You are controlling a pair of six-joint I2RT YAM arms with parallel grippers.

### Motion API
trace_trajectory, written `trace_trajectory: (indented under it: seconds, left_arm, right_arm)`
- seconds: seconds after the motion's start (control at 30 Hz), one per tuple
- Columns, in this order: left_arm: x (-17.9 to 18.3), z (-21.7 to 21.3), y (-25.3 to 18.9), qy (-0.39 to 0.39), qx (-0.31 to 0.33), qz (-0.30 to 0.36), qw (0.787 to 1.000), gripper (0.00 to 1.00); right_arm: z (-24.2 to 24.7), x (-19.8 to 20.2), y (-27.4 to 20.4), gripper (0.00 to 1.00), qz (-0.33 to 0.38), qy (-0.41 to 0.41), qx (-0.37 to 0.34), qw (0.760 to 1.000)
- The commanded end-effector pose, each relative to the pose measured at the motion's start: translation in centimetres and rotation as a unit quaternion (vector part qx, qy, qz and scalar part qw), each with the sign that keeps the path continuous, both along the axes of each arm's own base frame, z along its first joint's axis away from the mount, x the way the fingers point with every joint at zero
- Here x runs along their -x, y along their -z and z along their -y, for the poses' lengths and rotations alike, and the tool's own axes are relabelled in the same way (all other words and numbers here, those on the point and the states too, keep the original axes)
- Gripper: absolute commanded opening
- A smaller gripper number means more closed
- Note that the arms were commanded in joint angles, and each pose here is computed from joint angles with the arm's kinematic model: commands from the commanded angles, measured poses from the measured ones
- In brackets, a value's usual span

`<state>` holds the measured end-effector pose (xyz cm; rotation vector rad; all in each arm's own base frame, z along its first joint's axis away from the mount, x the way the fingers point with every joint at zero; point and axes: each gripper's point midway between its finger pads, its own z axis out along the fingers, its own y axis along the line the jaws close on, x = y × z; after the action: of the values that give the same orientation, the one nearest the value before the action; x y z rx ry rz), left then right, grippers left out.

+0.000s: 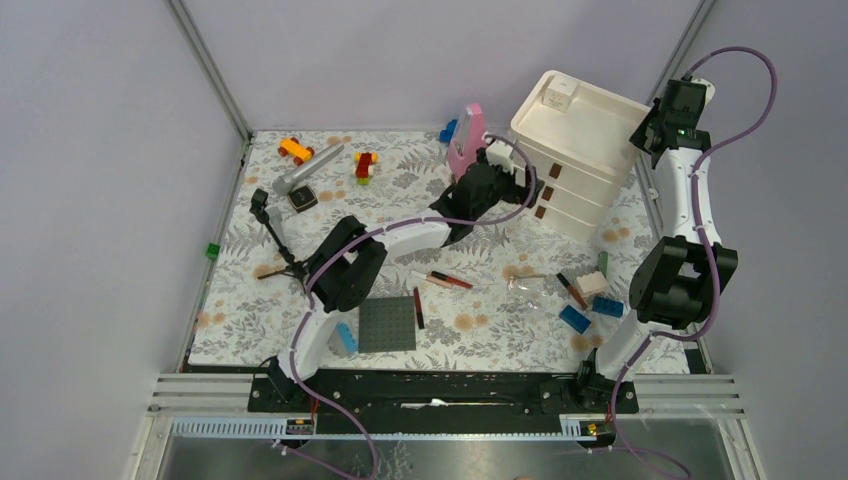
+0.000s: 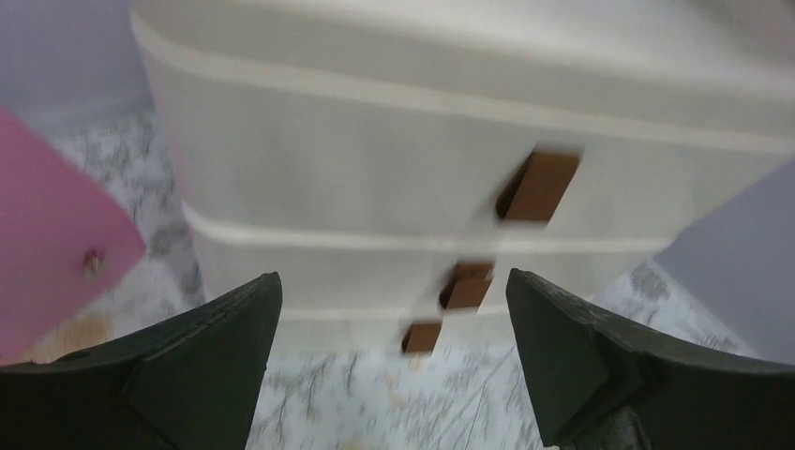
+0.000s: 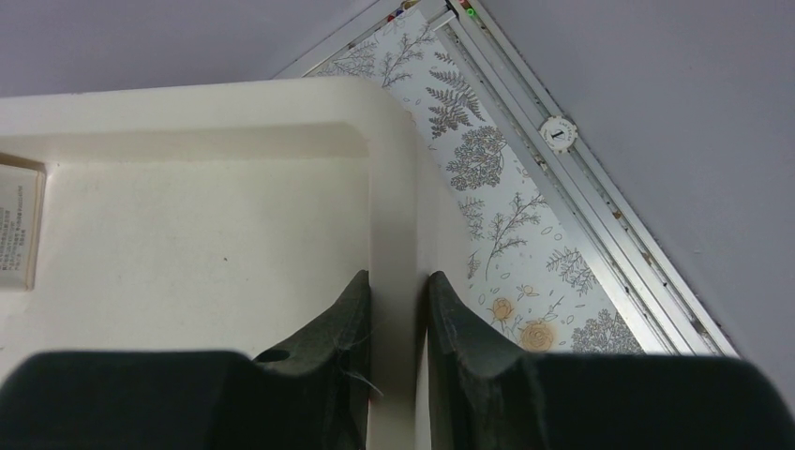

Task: Organize the makeup
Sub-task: Close the drawer in the storage box.

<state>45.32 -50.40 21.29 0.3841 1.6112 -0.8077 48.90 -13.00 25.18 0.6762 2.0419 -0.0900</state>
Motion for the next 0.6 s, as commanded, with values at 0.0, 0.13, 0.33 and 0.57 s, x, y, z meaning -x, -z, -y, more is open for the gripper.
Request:
trace_trajectory:
  seconds: [0.0,0.13,0.33,0.57]
  left_arm:
    - [1.6,-1.9,-4.1,0.006,0.052,0.037,0.998,0.99]
    - [2.2,-1.1,-1.5,0.030,0.036,0.018,0.999,0.99]
    - [2.0,1.7,2.3,0.073,0.010,-0.028,0.997,0.99]
    - [1.5,3.2,3.0,0.085,0.011,-0.043,0.995,0.93]
  right_arm:
    - [-5.6,0.5,1.6,0.00,-0.019,-0.077,-0.088,0.993]
    - [-5.7,0.6,2.1,0.00,-0.023,-0.077,-0.090,0.993]
    - [-6.0,0.7,2.4,0.00,-0.023,-0.079,-0.098,0.992]
    - [-6.1,0.7,2.6,0.00,-0.024,-0.079,-0.104,0.991]
